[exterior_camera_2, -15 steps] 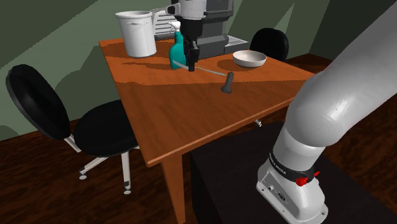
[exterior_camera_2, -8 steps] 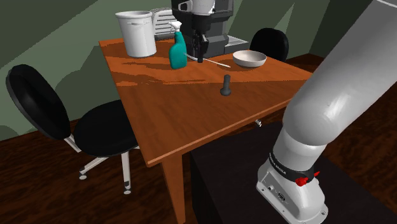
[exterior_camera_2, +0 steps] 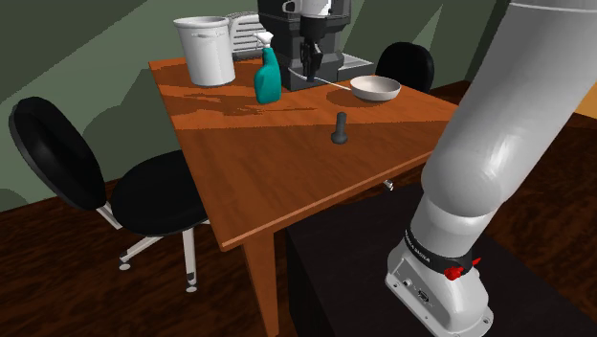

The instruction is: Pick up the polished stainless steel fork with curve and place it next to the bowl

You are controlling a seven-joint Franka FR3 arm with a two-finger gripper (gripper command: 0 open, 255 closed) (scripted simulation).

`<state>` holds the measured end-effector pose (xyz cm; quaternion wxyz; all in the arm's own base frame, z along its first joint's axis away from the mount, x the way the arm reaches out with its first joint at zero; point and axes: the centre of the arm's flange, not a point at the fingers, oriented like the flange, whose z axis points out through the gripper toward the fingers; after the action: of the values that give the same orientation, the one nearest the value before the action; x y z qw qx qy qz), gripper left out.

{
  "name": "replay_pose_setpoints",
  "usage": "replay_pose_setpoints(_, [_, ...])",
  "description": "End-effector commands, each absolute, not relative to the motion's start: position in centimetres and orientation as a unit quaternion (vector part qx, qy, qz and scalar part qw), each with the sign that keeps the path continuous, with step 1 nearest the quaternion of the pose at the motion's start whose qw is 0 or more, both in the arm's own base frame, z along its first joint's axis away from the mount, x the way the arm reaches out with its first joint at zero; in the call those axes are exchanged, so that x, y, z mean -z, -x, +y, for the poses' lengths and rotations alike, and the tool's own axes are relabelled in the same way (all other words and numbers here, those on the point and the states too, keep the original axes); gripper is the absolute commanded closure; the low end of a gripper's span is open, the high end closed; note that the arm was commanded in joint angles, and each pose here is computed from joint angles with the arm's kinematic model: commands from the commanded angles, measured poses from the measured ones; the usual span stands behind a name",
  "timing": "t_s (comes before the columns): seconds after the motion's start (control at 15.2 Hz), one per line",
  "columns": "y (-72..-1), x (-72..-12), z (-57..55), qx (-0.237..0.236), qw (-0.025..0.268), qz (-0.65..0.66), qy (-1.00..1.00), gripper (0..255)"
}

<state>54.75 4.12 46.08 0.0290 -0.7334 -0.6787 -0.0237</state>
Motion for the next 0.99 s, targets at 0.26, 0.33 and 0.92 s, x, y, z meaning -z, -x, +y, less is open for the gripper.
replay_pose_setpoints(0.26, [-60.6, -46.1, -1.4, 0.024, 0.029, -0.679, 0.733, 255])
replay_pose_setpoints(0.33, [-61.6, -46.1, -2.3, 0.024, 0.029, -0.679, 0.733, 255])
replay_pose_setpoints(0.92, [-66.6, -44.6, -6.7, 0.024, 0.029, -0.679, 0.733, 255])
